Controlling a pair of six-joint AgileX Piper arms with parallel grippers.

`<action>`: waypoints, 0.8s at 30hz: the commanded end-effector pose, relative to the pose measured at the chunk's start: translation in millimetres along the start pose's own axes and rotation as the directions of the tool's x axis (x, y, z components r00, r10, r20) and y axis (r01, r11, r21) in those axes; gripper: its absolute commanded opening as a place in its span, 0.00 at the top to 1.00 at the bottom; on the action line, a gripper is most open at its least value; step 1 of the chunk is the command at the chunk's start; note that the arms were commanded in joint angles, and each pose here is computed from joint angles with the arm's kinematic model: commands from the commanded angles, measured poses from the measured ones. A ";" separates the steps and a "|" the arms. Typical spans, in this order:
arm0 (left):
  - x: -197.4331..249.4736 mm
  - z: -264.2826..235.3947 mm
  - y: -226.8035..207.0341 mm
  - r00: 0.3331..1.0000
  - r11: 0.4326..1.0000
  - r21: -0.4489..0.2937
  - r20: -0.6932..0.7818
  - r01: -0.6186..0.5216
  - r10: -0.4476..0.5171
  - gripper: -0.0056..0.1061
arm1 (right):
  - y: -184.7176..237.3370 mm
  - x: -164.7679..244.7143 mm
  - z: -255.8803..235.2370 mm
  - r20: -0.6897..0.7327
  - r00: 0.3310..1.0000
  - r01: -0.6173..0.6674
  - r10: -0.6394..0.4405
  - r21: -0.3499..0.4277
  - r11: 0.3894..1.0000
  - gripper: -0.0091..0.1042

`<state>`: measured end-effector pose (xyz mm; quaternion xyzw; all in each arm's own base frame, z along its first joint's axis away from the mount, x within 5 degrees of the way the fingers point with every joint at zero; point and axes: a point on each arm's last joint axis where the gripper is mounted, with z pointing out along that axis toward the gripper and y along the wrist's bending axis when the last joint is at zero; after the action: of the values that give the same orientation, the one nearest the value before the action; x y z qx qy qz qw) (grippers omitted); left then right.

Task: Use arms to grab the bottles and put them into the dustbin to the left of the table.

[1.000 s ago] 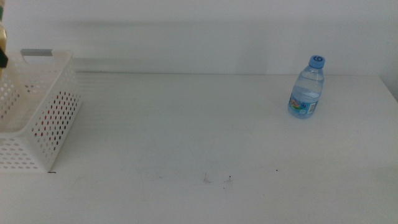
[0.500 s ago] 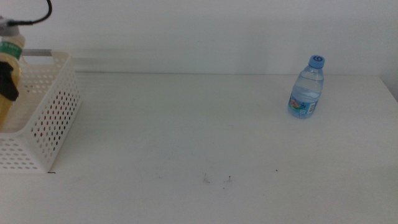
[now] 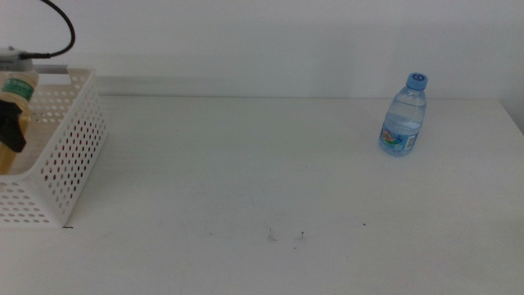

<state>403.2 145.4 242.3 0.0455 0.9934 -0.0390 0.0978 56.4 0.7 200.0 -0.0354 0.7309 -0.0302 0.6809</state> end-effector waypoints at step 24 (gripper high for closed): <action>-11.3 -57.2 -51.4 0.990 0.996 -0.077 0.134 -0.036 0.046 0.11 | -0.2 0.3 -0.1 0.009 1.000 0.003 -0.004 0.005 1.000 0.21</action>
<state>403.5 105.9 283.4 0.0599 0.9876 -0.0120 0.1447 56.4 0.7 200.0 -0.0354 0.7309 -0.0302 0.6809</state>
